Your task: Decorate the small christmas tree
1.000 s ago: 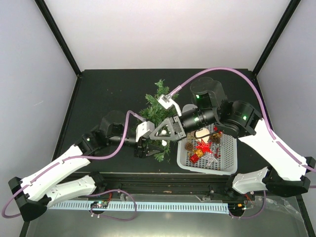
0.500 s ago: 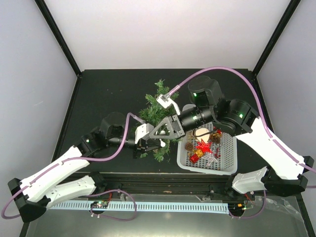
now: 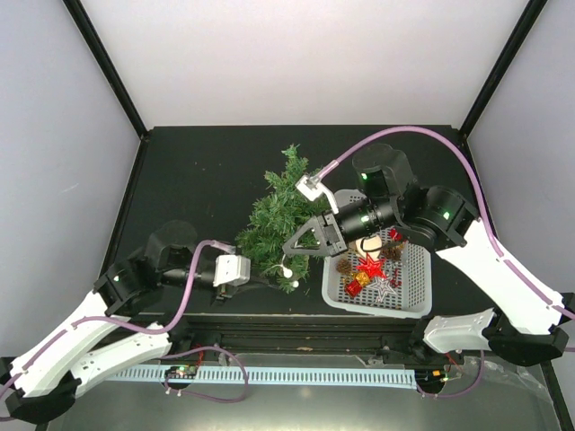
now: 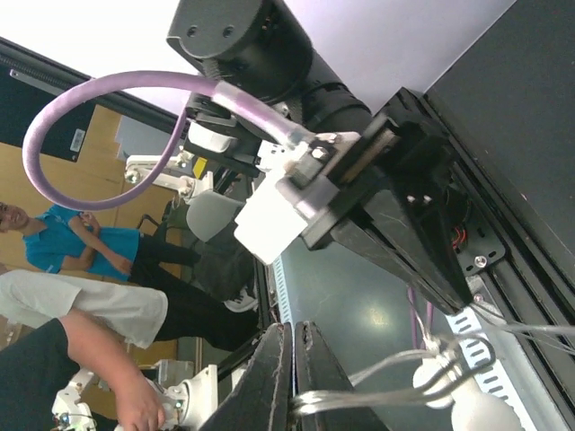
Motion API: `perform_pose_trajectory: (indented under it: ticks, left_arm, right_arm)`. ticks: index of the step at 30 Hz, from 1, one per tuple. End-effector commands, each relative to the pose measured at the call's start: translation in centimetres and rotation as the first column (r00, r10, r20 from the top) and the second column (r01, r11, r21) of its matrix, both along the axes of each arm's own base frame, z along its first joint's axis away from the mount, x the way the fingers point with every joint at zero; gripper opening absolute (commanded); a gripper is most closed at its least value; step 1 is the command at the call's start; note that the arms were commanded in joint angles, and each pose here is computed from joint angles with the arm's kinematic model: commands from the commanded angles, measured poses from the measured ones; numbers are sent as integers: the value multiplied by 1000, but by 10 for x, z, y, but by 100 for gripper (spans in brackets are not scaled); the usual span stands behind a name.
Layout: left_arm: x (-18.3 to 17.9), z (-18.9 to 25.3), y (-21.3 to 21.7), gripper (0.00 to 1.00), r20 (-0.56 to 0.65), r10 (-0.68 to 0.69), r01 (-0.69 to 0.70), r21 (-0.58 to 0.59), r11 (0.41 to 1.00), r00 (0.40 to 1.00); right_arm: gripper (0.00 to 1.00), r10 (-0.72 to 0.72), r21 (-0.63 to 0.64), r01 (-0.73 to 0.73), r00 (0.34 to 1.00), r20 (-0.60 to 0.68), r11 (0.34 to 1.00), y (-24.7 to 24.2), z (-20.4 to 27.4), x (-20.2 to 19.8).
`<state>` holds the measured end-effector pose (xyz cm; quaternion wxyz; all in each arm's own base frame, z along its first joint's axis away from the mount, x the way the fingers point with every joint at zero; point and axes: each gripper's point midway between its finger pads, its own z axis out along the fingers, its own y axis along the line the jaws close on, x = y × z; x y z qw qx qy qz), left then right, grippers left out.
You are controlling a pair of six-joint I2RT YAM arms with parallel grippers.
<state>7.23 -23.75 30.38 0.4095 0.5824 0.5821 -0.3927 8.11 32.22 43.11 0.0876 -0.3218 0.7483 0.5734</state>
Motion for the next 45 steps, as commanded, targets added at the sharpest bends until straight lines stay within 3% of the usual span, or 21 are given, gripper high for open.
perform_pose_trajectory:
  ticks: [1, 9, 18, 27, 35, 45]
  left_arm:
    - [-10, 4, 18, 2, 84, -9, 6, 43, 999, 996]
    - [-18, 24, 26, 1, 92, -11, 8, 26, 1000, 996]
    - [-24, 55, 31, 2, 202, -42, 46, -15, 999, 979]
    - [-3, 24, 56, 2, 344, 54, -105, 130, 986, 938]
    - [13, 9, 80, 2, 419, 159, -251, 173, 952, 894]
    - [18, -7, 86, 2, 405, 189, -294, 215, 931, 895]
  right_arm:
    - [3, 28, 4, -28, 1000, 5, 1000, -5, -4, -4]
    - [1, 28, -7, -28, 1000, -3, 1000, -6, -12, 0]
    - [1, 31, -7, -31, 999, -9, 1000, -7, -16, 2]
    - [1, 56, -17, -56, 998, -25, 998, -15, -24, 0]
    - [1, 30, -80, -34, 999, -41, 996, -33, -47, -3]
    - [26, -21, -126, 19, 1000, -19, 992, -38, -61, 12]
